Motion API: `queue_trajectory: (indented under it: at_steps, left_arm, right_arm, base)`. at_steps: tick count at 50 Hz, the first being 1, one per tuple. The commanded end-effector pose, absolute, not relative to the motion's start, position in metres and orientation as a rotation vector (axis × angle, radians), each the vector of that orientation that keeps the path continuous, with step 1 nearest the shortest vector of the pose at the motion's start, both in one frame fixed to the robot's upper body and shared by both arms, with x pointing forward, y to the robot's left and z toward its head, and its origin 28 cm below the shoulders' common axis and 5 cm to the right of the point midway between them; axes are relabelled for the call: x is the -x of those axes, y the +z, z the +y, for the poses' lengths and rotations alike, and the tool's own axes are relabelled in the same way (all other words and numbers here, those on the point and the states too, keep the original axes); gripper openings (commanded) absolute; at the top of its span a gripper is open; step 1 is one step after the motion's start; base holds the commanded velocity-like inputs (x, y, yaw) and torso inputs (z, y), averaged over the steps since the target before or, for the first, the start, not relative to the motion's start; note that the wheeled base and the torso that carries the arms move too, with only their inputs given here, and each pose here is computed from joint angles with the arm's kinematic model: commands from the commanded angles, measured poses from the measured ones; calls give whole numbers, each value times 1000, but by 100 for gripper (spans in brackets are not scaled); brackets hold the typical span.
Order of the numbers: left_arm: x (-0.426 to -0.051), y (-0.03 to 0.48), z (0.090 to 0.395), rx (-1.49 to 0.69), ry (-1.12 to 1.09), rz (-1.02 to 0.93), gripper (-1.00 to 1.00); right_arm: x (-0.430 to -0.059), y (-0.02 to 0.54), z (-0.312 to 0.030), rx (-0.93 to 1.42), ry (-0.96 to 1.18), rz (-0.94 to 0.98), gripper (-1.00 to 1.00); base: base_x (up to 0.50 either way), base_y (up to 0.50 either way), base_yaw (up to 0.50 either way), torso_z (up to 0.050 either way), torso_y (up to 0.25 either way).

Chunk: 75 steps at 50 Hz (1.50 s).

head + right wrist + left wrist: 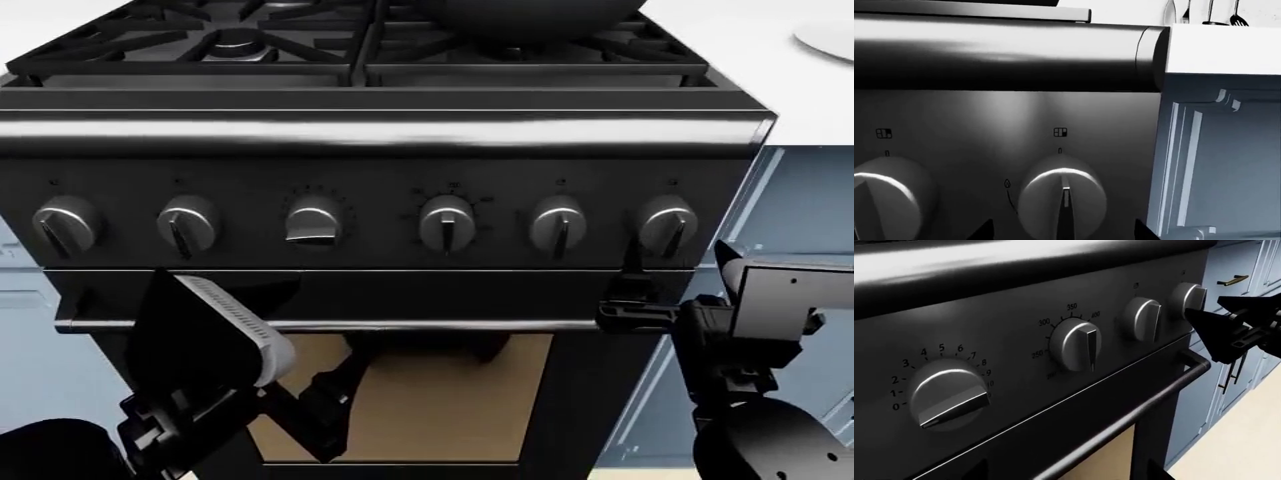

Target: Pick the croissant and place it on the pan. Then turn on the stove to warm the croissant.

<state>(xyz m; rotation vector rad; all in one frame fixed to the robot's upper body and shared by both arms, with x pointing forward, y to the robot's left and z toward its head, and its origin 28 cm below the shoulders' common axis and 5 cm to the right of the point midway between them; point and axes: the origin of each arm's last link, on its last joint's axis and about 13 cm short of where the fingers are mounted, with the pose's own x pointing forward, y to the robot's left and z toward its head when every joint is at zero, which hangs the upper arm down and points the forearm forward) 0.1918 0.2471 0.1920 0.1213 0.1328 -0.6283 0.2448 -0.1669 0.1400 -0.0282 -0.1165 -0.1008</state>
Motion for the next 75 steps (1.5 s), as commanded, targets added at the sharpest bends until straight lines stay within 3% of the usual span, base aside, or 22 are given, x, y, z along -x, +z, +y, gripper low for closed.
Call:
queue_trajectory:
  at_steps: [1,39,40,66,75]
  left_arm:
    - [-193,191,248,-118,-625,136,100]
    - [-196,187,249,-114,-616,146,100]
    - [-196,187,249,-114,-616,146,100]
    - [-196,188,249,-114,-615,144,100]
    - [-196,188,250,-115,-614,145,100]
  right_arm:
    - [-250,140,-167,35,-109,-120,100]
    - [-263,139,-169,55,-115,-119,100]
    - [-263,139,-168,59,-113,-122,-100]
    - [-260,146,-172,104,-118,-164,-100]
    - [-263,151,-176,250,-159,-200,-100]
  base:
    - [0,0,0,0,0]
    - [0,0,0,0,0]
    - [0,0,0,0,0]
    - [-1,0,0,0,0]
    - [-1,0,-1,0,3]
